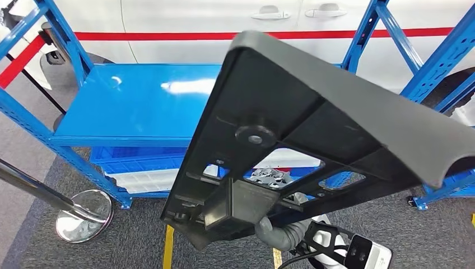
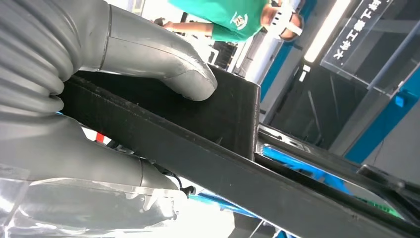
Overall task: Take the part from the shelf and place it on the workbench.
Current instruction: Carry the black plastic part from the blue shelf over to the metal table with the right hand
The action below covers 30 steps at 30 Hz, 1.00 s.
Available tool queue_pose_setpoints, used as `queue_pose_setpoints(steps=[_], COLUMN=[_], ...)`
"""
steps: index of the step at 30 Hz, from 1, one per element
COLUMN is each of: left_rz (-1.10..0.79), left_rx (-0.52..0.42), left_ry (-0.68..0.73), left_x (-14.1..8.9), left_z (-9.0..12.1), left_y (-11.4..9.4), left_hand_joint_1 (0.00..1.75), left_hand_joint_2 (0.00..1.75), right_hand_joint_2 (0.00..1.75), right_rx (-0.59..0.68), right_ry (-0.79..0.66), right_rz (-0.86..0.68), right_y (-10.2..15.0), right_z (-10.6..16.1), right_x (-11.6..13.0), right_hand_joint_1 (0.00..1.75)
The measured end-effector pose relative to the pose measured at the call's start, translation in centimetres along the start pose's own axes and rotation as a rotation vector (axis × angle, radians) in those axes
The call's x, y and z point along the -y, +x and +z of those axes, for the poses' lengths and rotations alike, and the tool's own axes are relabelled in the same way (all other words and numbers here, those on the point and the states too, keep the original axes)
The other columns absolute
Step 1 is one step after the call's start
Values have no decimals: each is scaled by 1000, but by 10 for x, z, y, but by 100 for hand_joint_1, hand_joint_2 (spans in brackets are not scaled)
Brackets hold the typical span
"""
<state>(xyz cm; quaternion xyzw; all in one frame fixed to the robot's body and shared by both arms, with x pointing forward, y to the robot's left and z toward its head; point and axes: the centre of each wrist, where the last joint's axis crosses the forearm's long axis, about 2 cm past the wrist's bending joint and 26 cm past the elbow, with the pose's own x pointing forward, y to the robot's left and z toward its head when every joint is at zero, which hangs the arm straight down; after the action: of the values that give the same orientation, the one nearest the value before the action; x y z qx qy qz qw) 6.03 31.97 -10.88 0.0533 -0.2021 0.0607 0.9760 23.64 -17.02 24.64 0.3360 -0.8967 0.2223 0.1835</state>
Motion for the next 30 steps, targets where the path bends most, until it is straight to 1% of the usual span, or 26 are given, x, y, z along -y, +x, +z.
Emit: queue_pose_setpoints(steps=[7, 14, 23, 26, 30], left_rz=[-11, -9, 5, 9, 17], left_rx=[-43, -70, -53, -50, -46], left_ry=[13, 30, 21, 22, 26], left_x=[-1, -2, 3, 4, 5], left_z=[0, 1, 2, 2, 2], left_y=[-1, -4, -8, -7, -7], left_hand_joint_1=[0, 0, 0, 0, 0], left_hand_joint_2=[175, 175, 175, 175, 175], right_hand_joint_2=[175, 175, 175, 175, 175], right_rx=[-44, -79, -55, -49, -47], right_ry=[-8, 2, 37, 20, -27], right_rz=[-35, -55, -100, -80, -46], right_y=[6, 9, 11, 9, 6], right_z=[18, 30, 26, 23, 21], right_x=[-3, 2, 20, 27, 28], right_hand_joint_1=[175, 175, 175, 175, 175])
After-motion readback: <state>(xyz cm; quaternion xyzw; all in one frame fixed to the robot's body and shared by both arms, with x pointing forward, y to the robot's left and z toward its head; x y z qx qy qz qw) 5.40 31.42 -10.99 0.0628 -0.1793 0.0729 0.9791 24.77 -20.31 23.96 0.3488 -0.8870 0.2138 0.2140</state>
